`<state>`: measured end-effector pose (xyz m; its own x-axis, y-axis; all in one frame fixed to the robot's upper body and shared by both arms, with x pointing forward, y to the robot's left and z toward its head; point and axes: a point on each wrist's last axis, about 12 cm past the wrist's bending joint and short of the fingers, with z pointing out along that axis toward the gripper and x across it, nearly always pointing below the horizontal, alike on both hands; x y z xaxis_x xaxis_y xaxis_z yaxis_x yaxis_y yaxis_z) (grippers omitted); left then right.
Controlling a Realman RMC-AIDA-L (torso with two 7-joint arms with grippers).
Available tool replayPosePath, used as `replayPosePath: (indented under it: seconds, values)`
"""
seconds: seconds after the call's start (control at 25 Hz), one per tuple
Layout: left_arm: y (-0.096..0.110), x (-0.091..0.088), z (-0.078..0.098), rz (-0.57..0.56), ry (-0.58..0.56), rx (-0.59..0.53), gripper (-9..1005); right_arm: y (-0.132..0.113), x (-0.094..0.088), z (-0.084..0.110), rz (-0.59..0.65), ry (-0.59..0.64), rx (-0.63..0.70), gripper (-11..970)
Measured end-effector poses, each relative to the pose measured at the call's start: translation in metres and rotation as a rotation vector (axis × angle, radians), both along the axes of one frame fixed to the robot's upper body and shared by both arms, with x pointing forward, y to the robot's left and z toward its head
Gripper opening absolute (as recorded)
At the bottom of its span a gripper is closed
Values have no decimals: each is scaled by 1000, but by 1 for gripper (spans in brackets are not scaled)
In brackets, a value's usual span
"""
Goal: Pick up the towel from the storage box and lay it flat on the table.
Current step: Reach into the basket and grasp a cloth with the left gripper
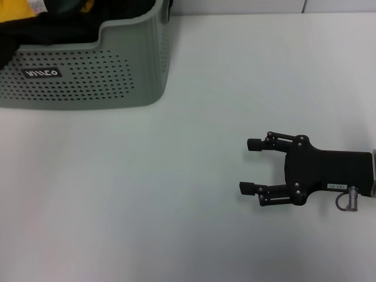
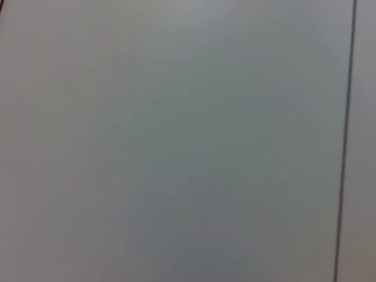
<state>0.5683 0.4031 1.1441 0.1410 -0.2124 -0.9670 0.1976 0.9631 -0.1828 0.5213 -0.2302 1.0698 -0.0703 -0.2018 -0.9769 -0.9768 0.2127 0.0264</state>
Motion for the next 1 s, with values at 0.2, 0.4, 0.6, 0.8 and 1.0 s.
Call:
replayPosePath:
  seconds: [0.2,0.4,0.6,0.8,1.0]
  values:
    - [-1,11,-3,21,97,40,486,0,0,0,-2,-1,-1,857]
    - [-4,14,-8,11,144,26,474,0,0,0,-4,-2,-1,857]
    - [-6,9,-10,-9,135,17,462,-2,-2,-4,-9,-3,-1,857]
    - [-9,4,-11,-58,123,23,452,-1,-3,-6,-7,7,0,857]
    - [-10,3,-16,-58,145,26,451,-1,-4,-6,-4,8,1,857]
